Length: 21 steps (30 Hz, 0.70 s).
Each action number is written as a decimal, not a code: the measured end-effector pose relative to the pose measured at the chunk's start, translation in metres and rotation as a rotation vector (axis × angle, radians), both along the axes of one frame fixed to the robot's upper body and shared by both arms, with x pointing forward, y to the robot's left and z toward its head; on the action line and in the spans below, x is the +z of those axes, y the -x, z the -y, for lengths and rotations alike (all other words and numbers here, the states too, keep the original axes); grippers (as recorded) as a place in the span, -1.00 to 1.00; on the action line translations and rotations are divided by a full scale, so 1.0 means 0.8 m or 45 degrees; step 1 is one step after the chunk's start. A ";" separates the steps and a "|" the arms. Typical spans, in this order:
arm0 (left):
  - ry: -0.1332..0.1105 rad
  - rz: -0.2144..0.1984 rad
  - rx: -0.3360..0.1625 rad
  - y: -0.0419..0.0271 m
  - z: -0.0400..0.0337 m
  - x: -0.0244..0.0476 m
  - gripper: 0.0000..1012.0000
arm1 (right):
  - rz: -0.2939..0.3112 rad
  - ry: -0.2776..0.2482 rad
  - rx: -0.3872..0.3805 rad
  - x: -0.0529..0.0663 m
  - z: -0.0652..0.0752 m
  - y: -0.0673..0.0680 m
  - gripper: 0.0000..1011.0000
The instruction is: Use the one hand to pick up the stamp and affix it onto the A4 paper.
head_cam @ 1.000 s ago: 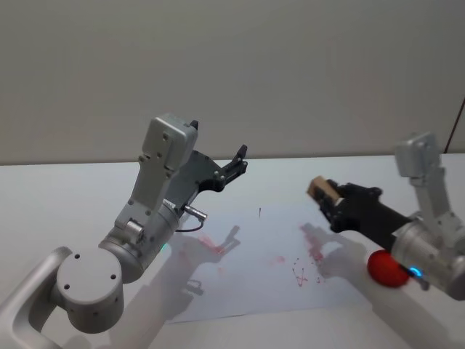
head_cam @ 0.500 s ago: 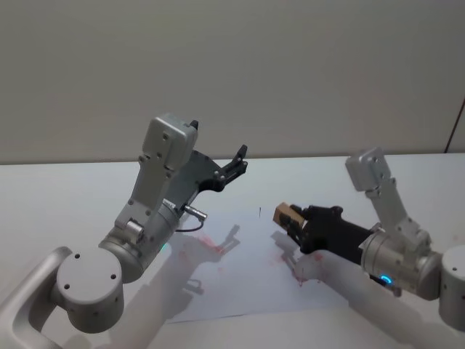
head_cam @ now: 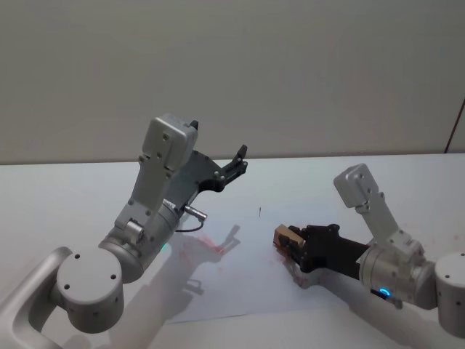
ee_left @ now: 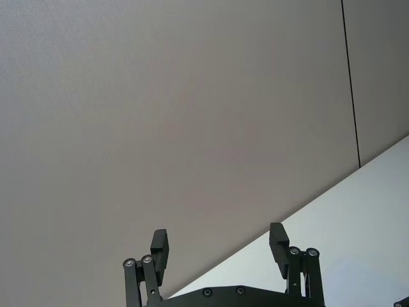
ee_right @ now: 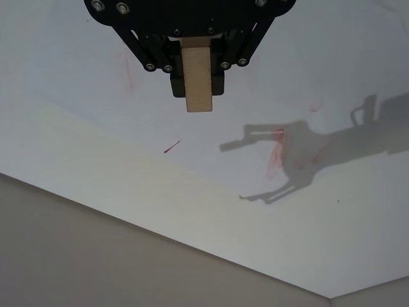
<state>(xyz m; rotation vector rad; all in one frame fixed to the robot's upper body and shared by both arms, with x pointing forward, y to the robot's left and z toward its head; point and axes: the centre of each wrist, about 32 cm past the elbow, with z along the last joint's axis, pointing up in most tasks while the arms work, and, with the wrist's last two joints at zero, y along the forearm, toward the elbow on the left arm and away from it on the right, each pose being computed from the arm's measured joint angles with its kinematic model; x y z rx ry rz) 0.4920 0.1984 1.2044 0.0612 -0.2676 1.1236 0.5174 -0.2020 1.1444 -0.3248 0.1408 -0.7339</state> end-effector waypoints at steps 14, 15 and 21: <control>0.000 0.000 0.000 0.0000 0.0000 0.0000 0.98 | -0.046 0.025 0.003 -0.010 0.001 0.000 -0.57; 0.000 0.000 0.000 0.0000 0.0000 0.0000 0.98 | -0.048 0.025 0.002 -0.011 0.001 0.000 -0.57; 0.000 0.000 0.000 0.0000 0.0000 0.0000 0.98 | -0.061 0.023 -0.004 -0.016 0.000 0.001 -0.57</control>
